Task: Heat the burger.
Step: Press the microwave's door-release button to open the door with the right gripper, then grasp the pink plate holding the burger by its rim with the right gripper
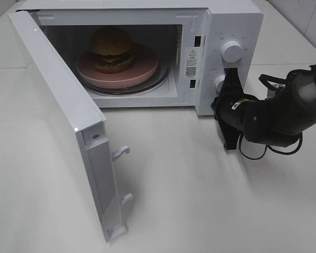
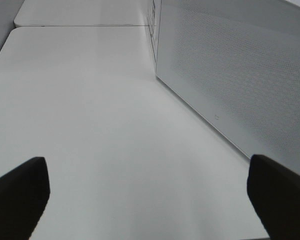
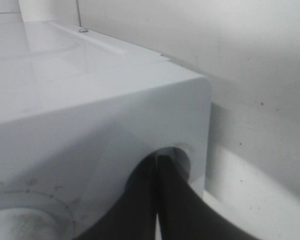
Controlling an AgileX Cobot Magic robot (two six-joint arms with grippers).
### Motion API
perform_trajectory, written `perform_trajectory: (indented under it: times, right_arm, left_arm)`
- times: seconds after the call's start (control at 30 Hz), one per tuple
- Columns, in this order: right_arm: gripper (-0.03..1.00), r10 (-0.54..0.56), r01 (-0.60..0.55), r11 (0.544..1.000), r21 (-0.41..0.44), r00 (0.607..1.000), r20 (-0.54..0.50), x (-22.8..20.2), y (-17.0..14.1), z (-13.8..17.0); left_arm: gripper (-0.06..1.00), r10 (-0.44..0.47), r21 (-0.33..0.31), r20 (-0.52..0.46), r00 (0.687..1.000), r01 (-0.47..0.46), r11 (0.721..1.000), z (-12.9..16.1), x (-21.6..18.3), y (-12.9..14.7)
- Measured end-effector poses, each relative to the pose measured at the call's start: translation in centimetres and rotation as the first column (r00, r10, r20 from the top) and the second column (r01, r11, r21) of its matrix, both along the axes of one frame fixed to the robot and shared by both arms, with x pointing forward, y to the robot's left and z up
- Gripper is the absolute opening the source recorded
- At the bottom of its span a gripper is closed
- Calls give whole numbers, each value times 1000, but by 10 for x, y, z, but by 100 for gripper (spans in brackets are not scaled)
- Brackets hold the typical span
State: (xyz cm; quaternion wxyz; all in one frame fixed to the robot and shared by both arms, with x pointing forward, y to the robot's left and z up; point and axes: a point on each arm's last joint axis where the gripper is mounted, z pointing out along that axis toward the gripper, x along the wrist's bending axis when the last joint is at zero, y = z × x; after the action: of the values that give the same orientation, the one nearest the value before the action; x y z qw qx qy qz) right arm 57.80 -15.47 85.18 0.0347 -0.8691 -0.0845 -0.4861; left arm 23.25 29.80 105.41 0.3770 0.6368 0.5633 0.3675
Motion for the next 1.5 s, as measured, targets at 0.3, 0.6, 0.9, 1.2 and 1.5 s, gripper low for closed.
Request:
perform_trajectory:
  times: [0.3,0.6,0.9,1.2,1.5]
  right_arm:
    - [0,16,-16,1000,-8,1000,25,-12,0,4]
    - [0,56,-56,998,-14,998,38,-32,1,10]
    - [0,54,-53,998,-22,998,26,-56,-11,22]
    - [0,182,-173,963,-205,983,24,-80,-23,50]
    - [0,531,-517,673,-529,836,-142,-104,-23,81]
  left_arm:
    - [100,0,0,0,1000,0,1000,0,0,0]
    - [100,0,0,0,1000,0,1000,0,0,0]
    - [100,0,0,0,1000,0,1000,0,0,0]
    - [100,0,0,0,1000,0,1000,0,0,0]
    - [100,0,0,0,1000,0,1000,0,0,0]
